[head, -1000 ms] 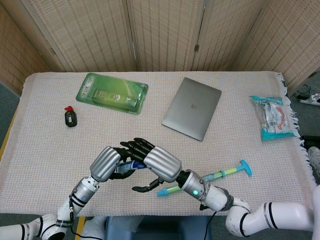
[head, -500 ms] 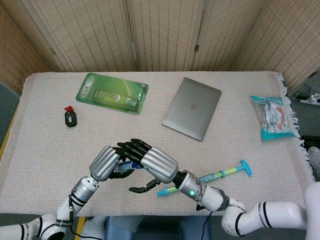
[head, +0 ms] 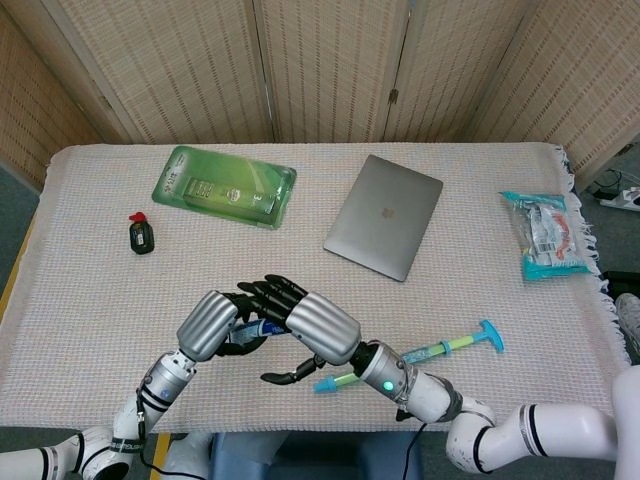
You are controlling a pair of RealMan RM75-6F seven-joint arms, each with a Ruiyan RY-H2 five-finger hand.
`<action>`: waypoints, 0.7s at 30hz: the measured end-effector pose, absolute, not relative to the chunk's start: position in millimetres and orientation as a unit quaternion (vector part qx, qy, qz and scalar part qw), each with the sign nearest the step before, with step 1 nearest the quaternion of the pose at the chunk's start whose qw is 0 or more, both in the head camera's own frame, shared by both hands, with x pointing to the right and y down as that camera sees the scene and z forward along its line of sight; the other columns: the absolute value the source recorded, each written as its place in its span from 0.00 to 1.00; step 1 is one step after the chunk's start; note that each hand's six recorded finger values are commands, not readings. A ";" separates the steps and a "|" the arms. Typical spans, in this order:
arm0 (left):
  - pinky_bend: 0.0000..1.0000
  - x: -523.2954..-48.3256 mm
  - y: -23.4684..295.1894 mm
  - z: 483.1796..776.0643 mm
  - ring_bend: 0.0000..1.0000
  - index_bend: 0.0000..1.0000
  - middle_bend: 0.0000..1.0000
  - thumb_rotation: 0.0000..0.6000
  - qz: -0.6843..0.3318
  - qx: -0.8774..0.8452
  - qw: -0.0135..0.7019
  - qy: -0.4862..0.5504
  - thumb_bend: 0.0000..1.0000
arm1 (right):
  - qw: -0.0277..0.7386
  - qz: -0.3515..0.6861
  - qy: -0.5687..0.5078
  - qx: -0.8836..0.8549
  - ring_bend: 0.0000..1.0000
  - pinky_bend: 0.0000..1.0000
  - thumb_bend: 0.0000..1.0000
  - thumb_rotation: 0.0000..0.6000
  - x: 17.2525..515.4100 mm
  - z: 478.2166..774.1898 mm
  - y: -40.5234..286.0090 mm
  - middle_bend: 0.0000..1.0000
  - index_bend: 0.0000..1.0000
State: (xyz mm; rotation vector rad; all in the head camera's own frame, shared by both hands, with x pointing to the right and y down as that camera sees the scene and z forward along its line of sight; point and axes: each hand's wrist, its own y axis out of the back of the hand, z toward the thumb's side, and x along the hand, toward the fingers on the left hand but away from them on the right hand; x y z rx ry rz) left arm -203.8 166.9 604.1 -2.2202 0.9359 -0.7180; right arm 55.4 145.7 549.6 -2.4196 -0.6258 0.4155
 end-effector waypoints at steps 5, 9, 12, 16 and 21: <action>0.74 -211.5 165.8 611.4 0.77 0.85 0.88 1.00 -0.286 -0.831 0.323 0.352 0.72 | 0.302 0.156 -0.253 -0.906 0.00 0.00 0.31 0.48 68.0 542.9 137.6 0.00 0.00; 0.74 -222.2 165.0 621.5 0.77 0.84 0.88 1.00 -0.313 -0.822 0.324 0.349 0.72 | 0.310 0.159 -0.266 -0.899 0.00 0.00 0.31 0.47 81.0 537.1 130.2 0.00 0.00; 0.74 -233.8 163.4 632.7 0.75 0.82 0.88 1.00 -0.349 -0.808 0.329 0.342 0.72 | 0.318 0.165 -0.274 -0.893 0.00 0.00 0.31 0.47 91.8 534.5 125.5 0.00 0.00; 0.74 -254.9 161.1 654.4 0.73 0.79 0.87 1.00 -0.421 -0.782 0.323 0.326 0.72 | 0.325 0.181 -0.282 -0.884 0.00 0.00 0.31 0.47 108.8 534.9 121.6 0.00 0.00; 0.74 -285.5 160.9 682.5 0.69 0.72 0.81 1.00 -0.513 -0.743 0.303 0.305 0.72 | 0.330 0.208 -0.288 -0.874 0.00 0.00 0.31 0.47 130.5 539.4 120.1 0.00 0.00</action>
